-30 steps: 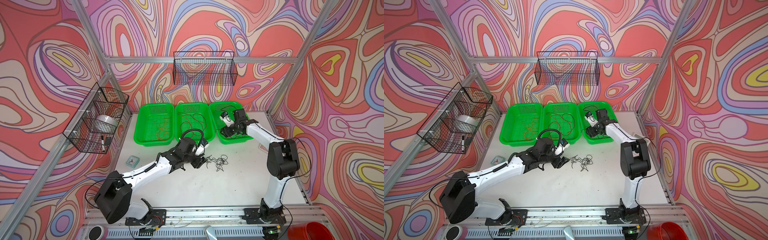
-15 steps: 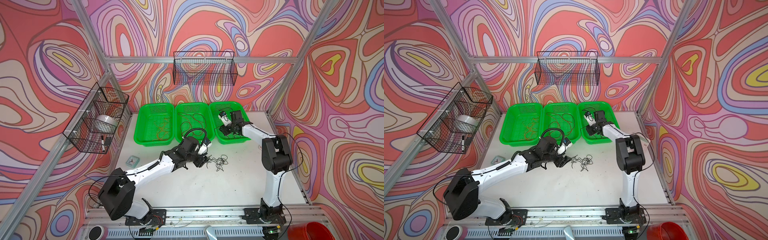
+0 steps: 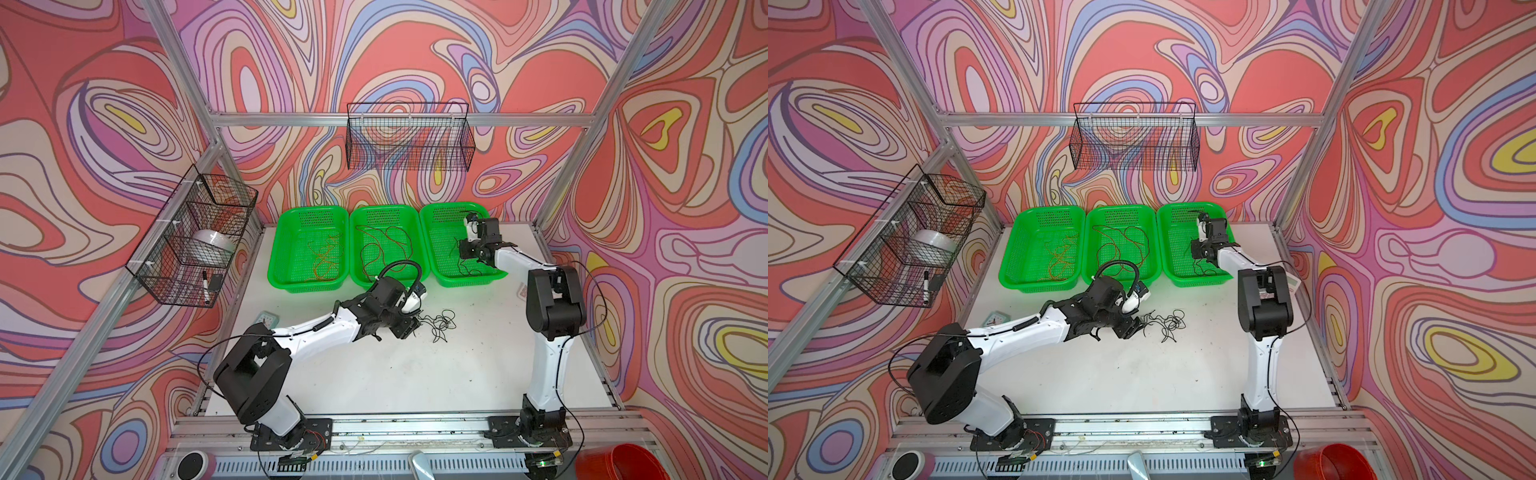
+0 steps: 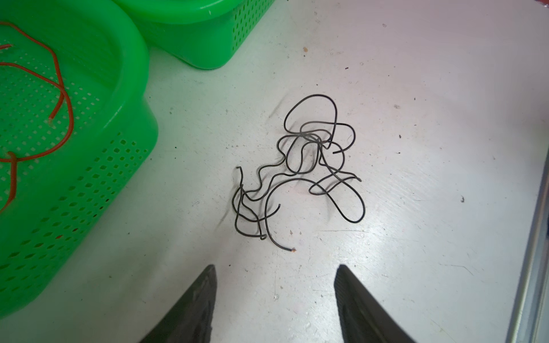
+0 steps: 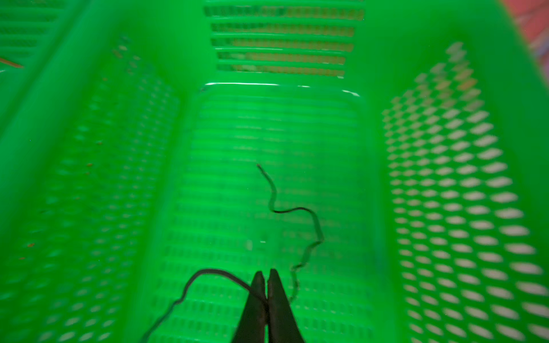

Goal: Untangle the cables
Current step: 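Withdraw the right gripper from the basket toward the black pile, then grasp the black tangle with the left gripper while the right approaches it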

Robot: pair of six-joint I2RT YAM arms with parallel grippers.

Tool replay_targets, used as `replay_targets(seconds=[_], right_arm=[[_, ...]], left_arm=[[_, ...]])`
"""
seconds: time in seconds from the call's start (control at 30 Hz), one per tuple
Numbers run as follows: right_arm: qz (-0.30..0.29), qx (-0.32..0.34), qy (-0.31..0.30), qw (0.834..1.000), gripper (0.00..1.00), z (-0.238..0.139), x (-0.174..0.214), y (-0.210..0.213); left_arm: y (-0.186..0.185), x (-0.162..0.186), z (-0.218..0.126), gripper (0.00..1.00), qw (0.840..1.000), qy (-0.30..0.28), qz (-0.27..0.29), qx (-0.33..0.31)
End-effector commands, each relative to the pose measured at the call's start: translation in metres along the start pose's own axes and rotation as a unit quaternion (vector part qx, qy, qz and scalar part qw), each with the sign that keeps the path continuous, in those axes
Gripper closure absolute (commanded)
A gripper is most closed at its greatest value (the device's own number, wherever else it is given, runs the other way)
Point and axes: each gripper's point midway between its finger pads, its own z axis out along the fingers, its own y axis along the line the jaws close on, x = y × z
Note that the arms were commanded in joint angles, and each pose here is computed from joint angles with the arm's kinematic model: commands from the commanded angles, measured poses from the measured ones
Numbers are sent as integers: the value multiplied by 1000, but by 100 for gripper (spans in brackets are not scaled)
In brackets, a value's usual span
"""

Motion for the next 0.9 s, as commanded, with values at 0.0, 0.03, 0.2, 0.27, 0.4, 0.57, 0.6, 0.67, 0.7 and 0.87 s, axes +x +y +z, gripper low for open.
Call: replay_targets(seconds=[0.0,0.03,0.2,0.27,0.4,0.57,0.6,0.67,0.7,0.87], right_arm=[[-2,21,29,999,79,-13,3,-3],[-5,20,36,999,68,-17,4,-2],[-9,11,29,999,46,-56,-8,4],[-4,7,12,1000,42,-78,-16,9],[8,6,24,1000,39,-106,-12,17],[6,17,24,1000,38,-140,5,36],[5,18,22,1000,38,-146,9,40],[5,10,19,1000,38,-158,18,51],[6,8,16,1000,38,-164,20,56],[-1,-16,16,1000,39,-186,45,81]], left_arm=[[8,-13,7,35,1000,-12,-4,-21],[10,-12,9,35,1000,-9,-8,-27],[19,-6,24,42,998,18,-31,-45],[17,-2,31,43,998,25,-41,-37],[21,8,45,44,995,46,-74,-44],[24,17,60,48,990,61,-114,-50],[24,20,62,49,989,65,-120,-50],[24,26,67,52,987,74,-131,-53],[25,29,68,54,986,77,-137,-53],[22,34,74,80,986,76,-140,-44]])
